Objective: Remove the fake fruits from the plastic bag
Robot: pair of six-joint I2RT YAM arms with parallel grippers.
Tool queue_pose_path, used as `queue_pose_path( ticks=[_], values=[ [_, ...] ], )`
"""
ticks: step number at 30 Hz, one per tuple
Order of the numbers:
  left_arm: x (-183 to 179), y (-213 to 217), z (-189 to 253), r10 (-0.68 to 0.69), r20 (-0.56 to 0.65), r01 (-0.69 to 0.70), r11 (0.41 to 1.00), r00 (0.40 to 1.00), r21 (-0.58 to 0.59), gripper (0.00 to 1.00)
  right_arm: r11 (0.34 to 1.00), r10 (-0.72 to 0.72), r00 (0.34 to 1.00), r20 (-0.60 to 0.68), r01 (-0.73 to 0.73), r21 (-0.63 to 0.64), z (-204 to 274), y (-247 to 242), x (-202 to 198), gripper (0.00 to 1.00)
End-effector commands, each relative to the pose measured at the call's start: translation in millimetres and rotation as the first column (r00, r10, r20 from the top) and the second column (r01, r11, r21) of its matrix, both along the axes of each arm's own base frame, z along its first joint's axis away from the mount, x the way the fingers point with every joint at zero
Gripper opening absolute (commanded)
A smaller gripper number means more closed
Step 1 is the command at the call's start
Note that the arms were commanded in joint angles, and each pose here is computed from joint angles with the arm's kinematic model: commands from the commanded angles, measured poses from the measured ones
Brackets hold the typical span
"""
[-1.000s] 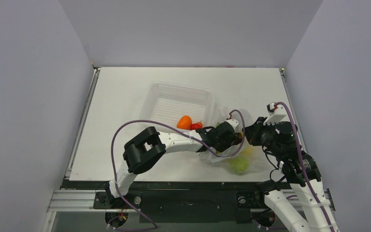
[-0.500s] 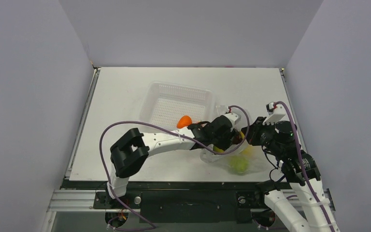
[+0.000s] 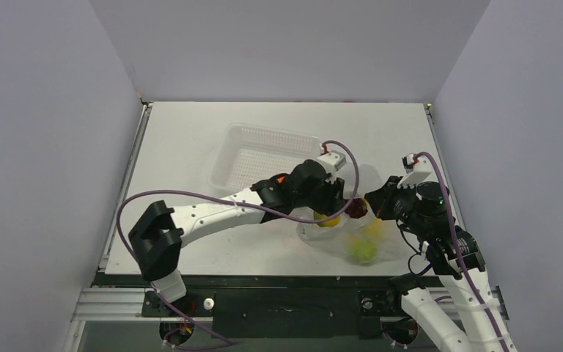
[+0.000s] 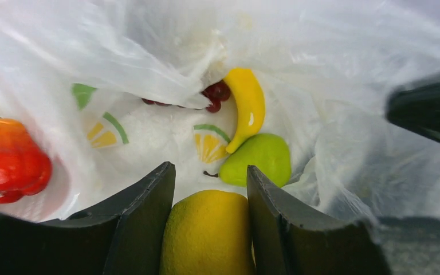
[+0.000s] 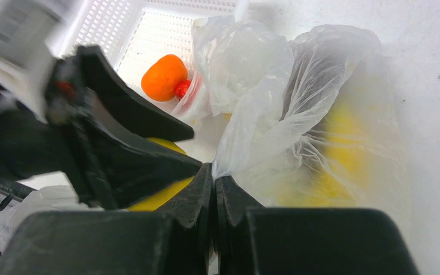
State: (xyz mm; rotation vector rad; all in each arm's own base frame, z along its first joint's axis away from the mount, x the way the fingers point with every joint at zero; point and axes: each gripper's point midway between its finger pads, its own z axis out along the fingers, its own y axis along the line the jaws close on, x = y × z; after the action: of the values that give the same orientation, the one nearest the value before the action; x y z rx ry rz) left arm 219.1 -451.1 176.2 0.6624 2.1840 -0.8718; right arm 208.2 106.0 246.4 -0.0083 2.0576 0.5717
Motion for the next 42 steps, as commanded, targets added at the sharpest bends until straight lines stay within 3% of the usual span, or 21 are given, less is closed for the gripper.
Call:
queue_pose_path(
  ticks=[1,5,13,21,28,32,35,38,42],
  values=[
    [23,22,79,0.058,0.023,-0.05,0.961,0.998,-0.271,0.0,1.0,-0.003,1.0,0.027,0.002,0.011,4,2,5,0.0],
    [46,59,99,0.124,0.009,-0.112,0.923,0.992,-0.367,0.0,1.0,-0.004,1.0,0.019,0.004,0.002,1,2,7,0.0],
    [100,146,78,0.329,-0.017,-0.317,0.894,0.944,-0.316,0.0,1.0,-0.013,1.0,0.011,0.013,-0.013,-3,0,10,0.0],
    [148,199,2,0.453,-0.099,-0.46,0.885,0.886,-0.067,0.0,1.0,-0.014,1.0,0.007,0.014,-0.017,-3,0,12,0.0],
    [175,219,-54,0.496,-0.17,-0.496,0.867,0.852,0.043,0.02,1.0,-0.024,1.0,0.015,0.024,-0.018,-1,-2,12,0.0],
    [179,219,-82,0.494,-0.205,-0.489,0.869,0.845,0.082,0.12,1.0,-0.024,1.0,0.01,0.024,-0.02,-1,-2,12,0.0],
    [179,219,-99,0.494,-0.225,-0.483,0.869,0.84,0.105,0.26,1.0,-0.025,1.0,0.017,0.025,-0.019,1,-2,11,0.0],
    [179,218,-108,0.493,-0.236,-0.479,0.87,0.837,0.117,0.41,0.999,-0.029,0.999,0.017,0.03,-0.022,0,-4,11,0.0],
    [179,218,-107,0.485,-0.23,-0.471,0.874,0.844,0.117,0.52,1.0,-0.025,1.0,0.015,0.026,-0.016,0,-3,9,0.0]
  ],
)
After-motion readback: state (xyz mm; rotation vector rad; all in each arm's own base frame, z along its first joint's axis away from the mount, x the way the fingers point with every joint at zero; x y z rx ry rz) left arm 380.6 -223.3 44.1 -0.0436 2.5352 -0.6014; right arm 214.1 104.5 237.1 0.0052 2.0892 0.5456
